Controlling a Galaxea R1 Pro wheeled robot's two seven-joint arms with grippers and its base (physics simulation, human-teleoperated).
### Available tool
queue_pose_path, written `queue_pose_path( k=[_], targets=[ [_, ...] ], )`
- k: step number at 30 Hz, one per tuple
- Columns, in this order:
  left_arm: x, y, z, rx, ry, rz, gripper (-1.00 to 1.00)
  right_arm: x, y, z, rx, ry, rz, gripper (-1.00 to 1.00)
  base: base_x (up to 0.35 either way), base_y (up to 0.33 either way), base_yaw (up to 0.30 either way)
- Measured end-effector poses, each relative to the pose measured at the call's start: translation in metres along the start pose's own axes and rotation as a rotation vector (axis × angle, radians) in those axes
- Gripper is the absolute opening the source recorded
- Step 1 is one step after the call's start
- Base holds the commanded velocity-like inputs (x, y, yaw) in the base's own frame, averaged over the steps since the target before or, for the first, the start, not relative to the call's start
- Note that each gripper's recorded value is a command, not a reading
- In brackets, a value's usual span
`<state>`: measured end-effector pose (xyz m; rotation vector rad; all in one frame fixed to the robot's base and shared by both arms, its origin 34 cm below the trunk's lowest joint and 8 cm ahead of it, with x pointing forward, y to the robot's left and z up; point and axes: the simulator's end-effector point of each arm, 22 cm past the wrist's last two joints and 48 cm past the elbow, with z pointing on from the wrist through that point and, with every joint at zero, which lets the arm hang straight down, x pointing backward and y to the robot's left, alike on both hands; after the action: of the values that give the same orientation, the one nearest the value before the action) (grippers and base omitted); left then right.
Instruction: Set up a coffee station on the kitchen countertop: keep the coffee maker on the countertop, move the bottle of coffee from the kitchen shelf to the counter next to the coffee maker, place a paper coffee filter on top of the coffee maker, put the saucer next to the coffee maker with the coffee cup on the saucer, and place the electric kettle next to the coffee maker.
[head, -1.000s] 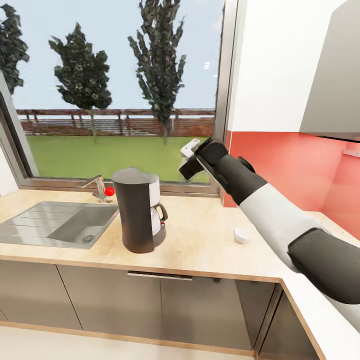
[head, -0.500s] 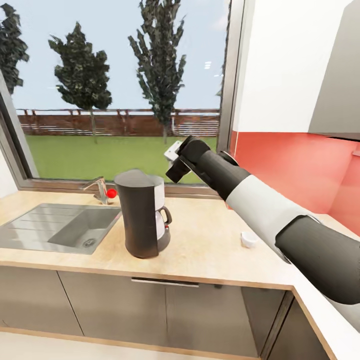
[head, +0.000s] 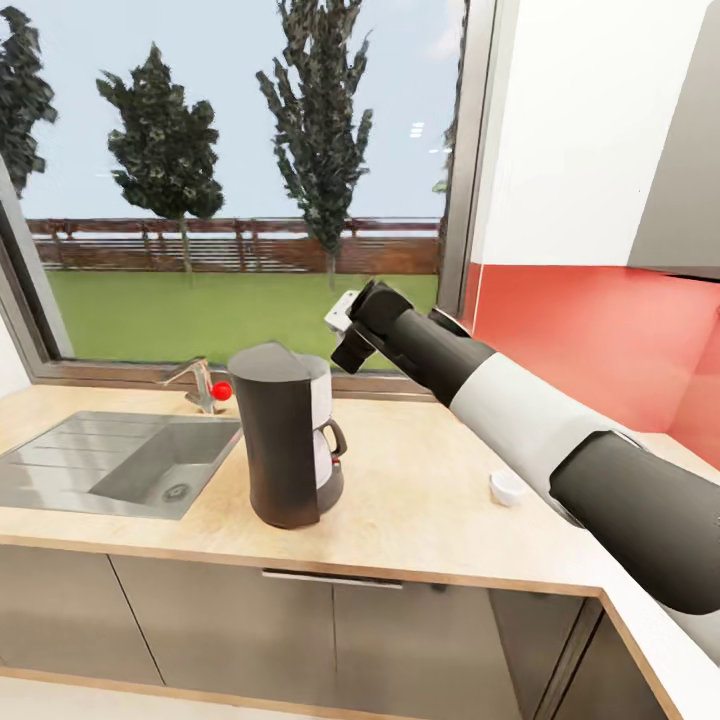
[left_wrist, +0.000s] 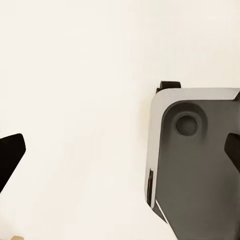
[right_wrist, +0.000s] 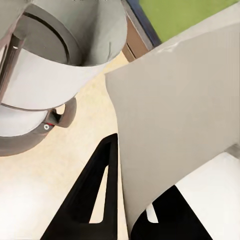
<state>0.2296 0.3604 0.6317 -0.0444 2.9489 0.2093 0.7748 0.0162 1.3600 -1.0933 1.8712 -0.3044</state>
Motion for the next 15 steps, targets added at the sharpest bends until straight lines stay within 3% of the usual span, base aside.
queue_pose_path(
  k=[8, 15],
  targets=[
    [0.000, -0.001, 0.000, 0.003, 0.001, -0.001, 1.00, 0.018, -0.003, 0.011, 0.003, 0.051, 0.008, -1.00, 0.030, 0.012, 0.000],
    [0.000, -0.001, 0.000, 0.002, 0.001, 0.000, 1.00, 0.017, -0.003, 0.010, 0.004, 0.048, 0.006, -1.00, 0.176, 0.149, 0.000]
  ],
)
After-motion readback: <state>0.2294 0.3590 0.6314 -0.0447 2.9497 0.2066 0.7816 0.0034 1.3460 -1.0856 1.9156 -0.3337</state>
